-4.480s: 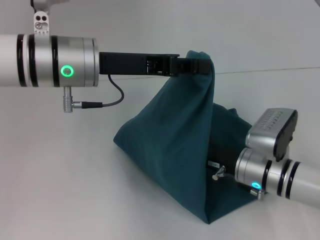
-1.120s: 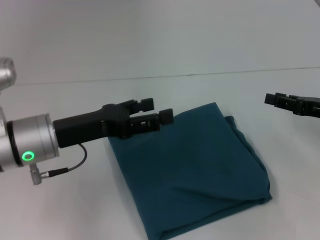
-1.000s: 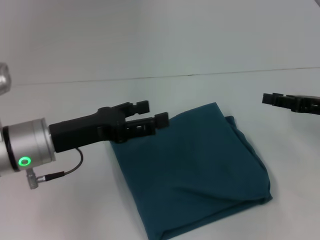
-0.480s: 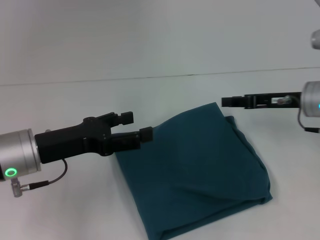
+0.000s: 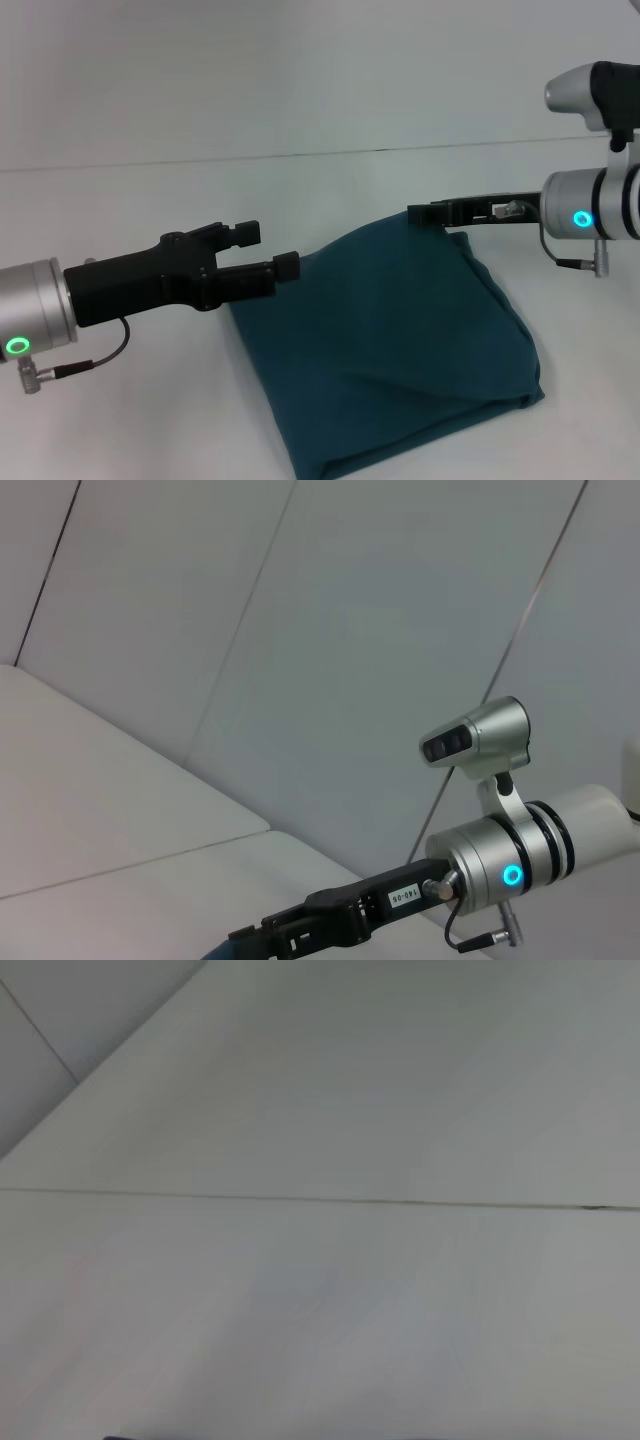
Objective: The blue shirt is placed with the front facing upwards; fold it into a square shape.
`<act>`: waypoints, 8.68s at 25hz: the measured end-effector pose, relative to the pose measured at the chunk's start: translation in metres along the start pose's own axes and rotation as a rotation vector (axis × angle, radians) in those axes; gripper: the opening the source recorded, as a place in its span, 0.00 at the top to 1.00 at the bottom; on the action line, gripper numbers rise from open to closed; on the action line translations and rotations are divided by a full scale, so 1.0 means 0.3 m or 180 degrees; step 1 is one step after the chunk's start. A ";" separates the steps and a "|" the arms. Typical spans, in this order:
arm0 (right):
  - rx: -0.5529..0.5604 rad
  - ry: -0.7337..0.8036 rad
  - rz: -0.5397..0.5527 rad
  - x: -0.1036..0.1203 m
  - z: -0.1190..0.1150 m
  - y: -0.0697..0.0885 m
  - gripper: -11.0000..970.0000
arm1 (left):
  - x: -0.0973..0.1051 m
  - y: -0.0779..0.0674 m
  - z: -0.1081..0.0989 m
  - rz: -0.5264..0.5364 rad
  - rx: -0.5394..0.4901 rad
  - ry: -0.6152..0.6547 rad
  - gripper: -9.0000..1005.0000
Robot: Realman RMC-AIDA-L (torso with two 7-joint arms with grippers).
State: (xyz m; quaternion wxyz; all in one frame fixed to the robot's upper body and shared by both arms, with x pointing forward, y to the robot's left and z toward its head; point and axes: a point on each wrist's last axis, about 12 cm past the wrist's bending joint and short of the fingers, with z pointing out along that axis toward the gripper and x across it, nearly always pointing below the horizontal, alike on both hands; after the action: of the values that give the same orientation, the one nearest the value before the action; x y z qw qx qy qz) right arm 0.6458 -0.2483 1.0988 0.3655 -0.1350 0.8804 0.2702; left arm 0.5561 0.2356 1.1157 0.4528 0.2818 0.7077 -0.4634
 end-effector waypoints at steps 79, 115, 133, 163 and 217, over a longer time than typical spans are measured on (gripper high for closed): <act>-0.0292 -0.0619 0.0035 0.105 -0.247 -0.105 0.30 | 0.095 0.115 0.121 -0.1079 -0.0930 0.0947 0.09; -0.0301 -0.0613 0.0069 0.108 -0.247 -0.105 0.30 | 0.078 0.119 0.189 -0.0888 -0.1004 0.1154 0.10; -0.0299 -0.0616 0.0069 0.103 -0.245 -0.104 0.30 | 0.067 0.124 0.213 -0.0760 -0.1064 0.1212 0.32; -0.0266 -0.0609 0.0163 0.146 -0.249 -0.115 0.30 | 0.038 0.136 0.210 -0.0710 -0.1119 0.1136 0.99; -0.0990 -0.0842 -0.0972 0.320 -0.333 -0.035 0.16 | 0.033 0.003 -0.114 -0.0395 -0.0133 -0.0305 0.21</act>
State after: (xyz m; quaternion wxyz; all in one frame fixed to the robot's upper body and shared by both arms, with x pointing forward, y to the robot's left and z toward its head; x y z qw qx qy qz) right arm 0.5265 -0.3181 1.0847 0.4889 -0.2846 0.7422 0.3594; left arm 0.5396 0.2669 1.1119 0.4623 0.2054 0.7108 -0.4887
